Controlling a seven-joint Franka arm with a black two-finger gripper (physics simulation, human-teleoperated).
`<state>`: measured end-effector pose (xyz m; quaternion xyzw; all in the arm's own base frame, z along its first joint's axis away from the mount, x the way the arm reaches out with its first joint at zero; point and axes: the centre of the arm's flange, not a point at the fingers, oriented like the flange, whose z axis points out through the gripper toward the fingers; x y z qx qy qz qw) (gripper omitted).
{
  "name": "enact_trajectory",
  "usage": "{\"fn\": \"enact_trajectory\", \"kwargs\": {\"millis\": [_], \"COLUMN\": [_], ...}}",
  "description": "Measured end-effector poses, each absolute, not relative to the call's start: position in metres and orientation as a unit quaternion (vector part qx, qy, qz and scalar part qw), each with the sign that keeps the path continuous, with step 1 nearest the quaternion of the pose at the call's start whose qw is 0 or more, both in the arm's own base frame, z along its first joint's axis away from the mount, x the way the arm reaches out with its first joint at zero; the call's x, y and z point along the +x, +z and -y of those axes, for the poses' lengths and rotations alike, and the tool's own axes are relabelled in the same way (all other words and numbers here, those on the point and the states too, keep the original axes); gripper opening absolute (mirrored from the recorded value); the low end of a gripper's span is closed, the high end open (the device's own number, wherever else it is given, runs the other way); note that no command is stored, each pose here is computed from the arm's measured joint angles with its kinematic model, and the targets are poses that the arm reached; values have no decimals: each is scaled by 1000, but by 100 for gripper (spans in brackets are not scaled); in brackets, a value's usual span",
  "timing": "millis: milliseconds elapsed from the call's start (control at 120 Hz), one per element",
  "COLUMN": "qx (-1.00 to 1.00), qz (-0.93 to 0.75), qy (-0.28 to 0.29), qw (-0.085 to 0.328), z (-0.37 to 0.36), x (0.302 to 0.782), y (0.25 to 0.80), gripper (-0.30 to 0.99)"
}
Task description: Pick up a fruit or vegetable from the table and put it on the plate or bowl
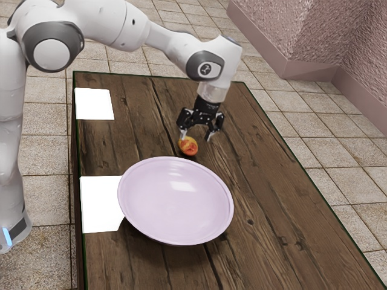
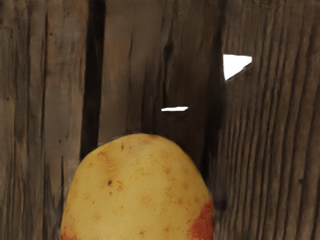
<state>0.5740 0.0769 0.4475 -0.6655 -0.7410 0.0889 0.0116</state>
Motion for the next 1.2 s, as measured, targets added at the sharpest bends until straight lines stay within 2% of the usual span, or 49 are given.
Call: {"fn": "enact_trajectory", "kwargs": {"millis": [367,417,575,658,708,900,1075,1200], "qx": [-659,-659,-661,-664,-670,-720,-803,-830], "qz": [745,745,743,741,736,689,589,551], "qy": [106,107,108,104,96,79,81,79], "qw": [13,13,11,3,-8,-39,-39,-39], "z": [-78,-78,-83,-85,-81,-27,82,115], "x": [584,585,582,578,573,530,507,503], "y": [415,413,415,432,452,512,517,514], "gripper": [67,62,34,28,28,29,29,29]}}
